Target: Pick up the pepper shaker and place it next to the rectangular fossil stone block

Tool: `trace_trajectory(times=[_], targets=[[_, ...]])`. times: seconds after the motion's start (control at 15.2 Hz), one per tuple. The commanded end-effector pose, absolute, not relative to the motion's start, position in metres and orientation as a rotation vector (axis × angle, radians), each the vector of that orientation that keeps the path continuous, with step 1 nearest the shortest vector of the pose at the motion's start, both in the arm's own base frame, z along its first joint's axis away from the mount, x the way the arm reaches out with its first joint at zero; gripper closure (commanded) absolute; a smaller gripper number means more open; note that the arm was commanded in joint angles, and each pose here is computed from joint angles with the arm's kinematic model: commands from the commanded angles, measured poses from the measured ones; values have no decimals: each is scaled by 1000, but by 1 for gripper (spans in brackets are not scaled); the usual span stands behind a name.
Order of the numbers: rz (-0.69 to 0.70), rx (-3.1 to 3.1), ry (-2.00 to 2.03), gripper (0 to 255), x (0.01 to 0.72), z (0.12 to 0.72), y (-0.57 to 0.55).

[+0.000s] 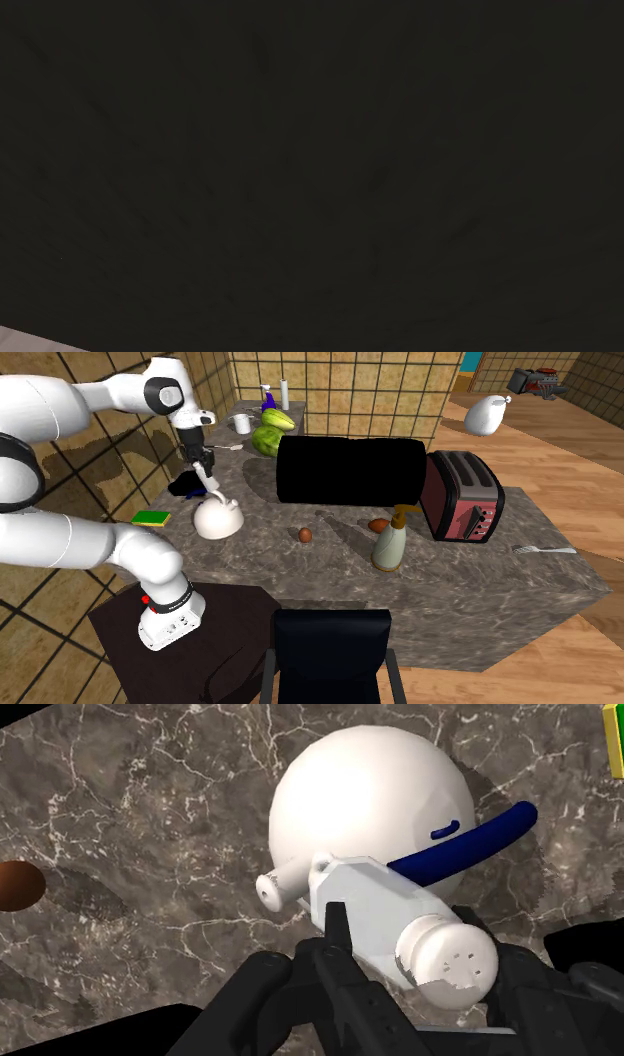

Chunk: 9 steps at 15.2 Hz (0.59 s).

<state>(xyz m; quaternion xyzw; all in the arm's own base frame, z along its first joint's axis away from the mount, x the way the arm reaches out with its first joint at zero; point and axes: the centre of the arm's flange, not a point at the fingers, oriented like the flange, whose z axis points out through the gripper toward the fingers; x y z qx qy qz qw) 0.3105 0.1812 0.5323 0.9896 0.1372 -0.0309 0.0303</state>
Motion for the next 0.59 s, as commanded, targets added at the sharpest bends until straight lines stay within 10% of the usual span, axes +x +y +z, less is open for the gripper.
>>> trace_trajectory(times=[0.0,0.53], targets=[[-119,3057,426,255,301,529,209],[-119,3057,426,255,270,529,310]])
